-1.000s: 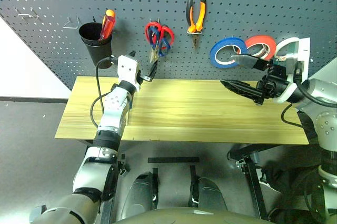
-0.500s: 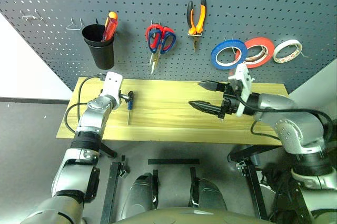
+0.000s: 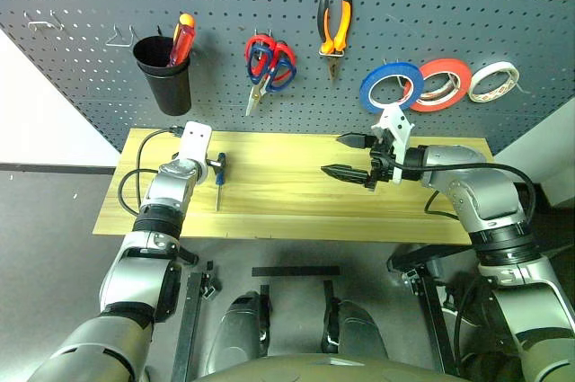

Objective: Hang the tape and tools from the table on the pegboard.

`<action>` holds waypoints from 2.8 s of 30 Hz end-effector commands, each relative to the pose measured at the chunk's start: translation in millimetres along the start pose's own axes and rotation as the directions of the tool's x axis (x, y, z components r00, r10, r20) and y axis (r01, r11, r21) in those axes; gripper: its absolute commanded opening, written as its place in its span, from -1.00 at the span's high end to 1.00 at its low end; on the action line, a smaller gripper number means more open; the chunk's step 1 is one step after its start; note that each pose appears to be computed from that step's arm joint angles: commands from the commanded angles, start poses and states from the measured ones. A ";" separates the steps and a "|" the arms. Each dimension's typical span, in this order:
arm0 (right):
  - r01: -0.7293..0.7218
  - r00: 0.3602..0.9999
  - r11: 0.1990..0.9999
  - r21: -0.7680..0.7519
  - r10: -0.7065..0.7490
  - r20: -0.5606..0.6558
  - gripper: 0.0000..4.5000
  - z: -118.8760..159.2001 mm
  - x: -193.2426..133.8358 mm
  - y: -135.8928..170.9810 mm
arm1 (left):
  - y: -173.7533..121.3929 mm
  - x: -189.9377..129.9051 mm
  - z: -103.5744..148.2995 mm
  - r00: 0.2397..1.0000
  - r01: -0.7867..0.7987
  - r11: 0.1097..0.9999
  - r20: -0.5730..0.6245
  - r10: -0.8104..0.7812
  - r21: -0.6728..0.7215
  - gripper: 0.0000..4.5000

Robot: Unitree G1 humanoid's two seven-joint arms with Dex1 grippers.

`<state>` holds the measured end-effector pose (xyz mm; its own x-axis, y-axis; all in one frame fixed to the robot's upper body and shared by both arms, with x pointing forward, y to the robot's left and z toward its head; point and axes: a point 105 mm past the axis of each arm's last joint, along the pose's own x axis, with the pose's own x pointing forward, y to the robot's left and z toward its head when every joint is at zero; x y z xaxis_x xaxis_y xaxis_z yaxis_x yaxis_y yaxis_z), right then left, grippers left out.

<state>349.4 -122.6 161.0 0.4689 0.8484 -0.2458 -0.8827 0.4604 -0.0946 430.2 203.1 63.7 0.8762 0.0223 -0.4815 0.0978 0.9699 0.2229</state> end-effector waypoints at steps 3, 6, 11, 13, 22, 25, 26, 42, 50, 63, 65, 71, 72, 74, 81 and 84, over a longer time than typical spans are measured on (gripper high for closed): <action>-0.008 1.000 0.997 -0.070 0.006 -0.022 -1.00 6.1 -8.4 -2.6 | -10.9 -2.7 6.9 1.000 0.023 0.999 -0.007 -0.024 -0.035 -0.99; -0.019 0.999 0.997 -0.070 0.017 -0.028 -1.00 6.4 -10.9 -2.2 | -17.7 -4.8 -1.3 0.998 0.041 0.997 -0.046 -0.044 -0.062 -0.99; -0.021 0.998 0.997 -0.075 0.017 -0.053 -1.00 2.5 -11.3 -6.8 | -20.8 -4.2 -15.6 0.993 0.018 0.994 -0.110 -0.030 -0.110 -0.99; -0.029 0.998 0.996 -0.081 0.024 -0.055 -1.00 3.4 -10.0 -7.1 | -19.4 -4.1 -18.7 0.991 -0.005 0.990 -0.133 -0.014 -0.140 -0.99; -0.080 0.997 0.987 -0.140 0.077 -0.028 -1.00 8.8 2.0 -1.7 | -21.7 -3.9 -21.5 0.989 -0.014 0.985 -0.146 -0.012 -0.174 -0.99; -0.088 0.996 0.985 -0.150 0.087 -0.017 -1.00 9.9 4.5 -1.0 | -22.1 -3.4 -21.5 0.989 -0.015 0.981 -0.145 -0.014 -0.195 -0.82; -0.088 0.996 0.984 -0.153 0.087 -0.015 -1.00 10.2 5.5 -1.2 | -22.0 -3.3 -21.2 0.990 -0.014 0.981 -0.142 -0.014 -0.195 -0.73; -0.076 0.997 0.981 -0.180 0.077 -0.004 -1.00 13.9 -10.9 -0.3 | -20.3 -15.5 11.2 0.992 0.099 0.975 0.099 -0.080 -0.198 0.79; -0.060 0.989 0.990 -0.127 0.076 0.123 -1.00 32.2 -40.8 28.8 | -31.9 -78.0 62.6 0.738 0.392 0.916 0.564 -0.370 0.088 0.79; -0.005 0.969 0.992 -0.125 0.035 0.243 -1.00 67.5 -61.6 32.7 | 4.5 -174.3 149.3 0.128 0.404 0.893 0.954 -0.271 0.200 0.79; -0.003 0.963 0.991 -0.133 0.039 0.266 -1.00 75.8 -64.0 32.1 | 16.0 -187.9 169.2 0.060 0.421 0.891 0.974 -0.217 0.172 0.79; -0.015 0.947 0.988 -0.152 0.063 0.316 -1.00 96.0 -69.0 33.6 | 40.2 -209.5 201.2 -0.017 0.446 0.883 0.988 -0.154 0.145 0.79; -0.019 0.944 0.988 -0.154 0.068 0.323 -1.00 98.9 -69.3 33.7 | 42.0 -211.0 203.5 -0.020 0.441 0.884 0.986 -0.163 0.155 0.79; -0.021 0.940 0.988 -0.156 0.073 0.334 -1.00 103.8 -68.0 32.7 | 45.9 -210.6 206.9 -0.010 0.419 0.893 0.984 -0.177 0.165 0.79; -0.031 0.926 0.985 -0.172 0.093 0.365 -1.00 115.1 -58.6 32.7 | 67.5 -199.3 222.8 0.070 0.279 0.950 0.984 -0.163 0.137 0.79; -0.037 0.921 0.985 -0.171 0.100 0.376 -1.00 117.4 -56.8 33.8 | 79.0 -187.8 222.9 0.130 0.210 0.973 0.983 -0.129 0.100 0.79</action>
<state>301.6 -126.8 271.0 0.3787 0.9215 0.0858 -0.8984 0.3883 -0.2051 380.8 217.0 350.8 0.5750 -0.3718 0.7288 0.3779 0.9108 0.1665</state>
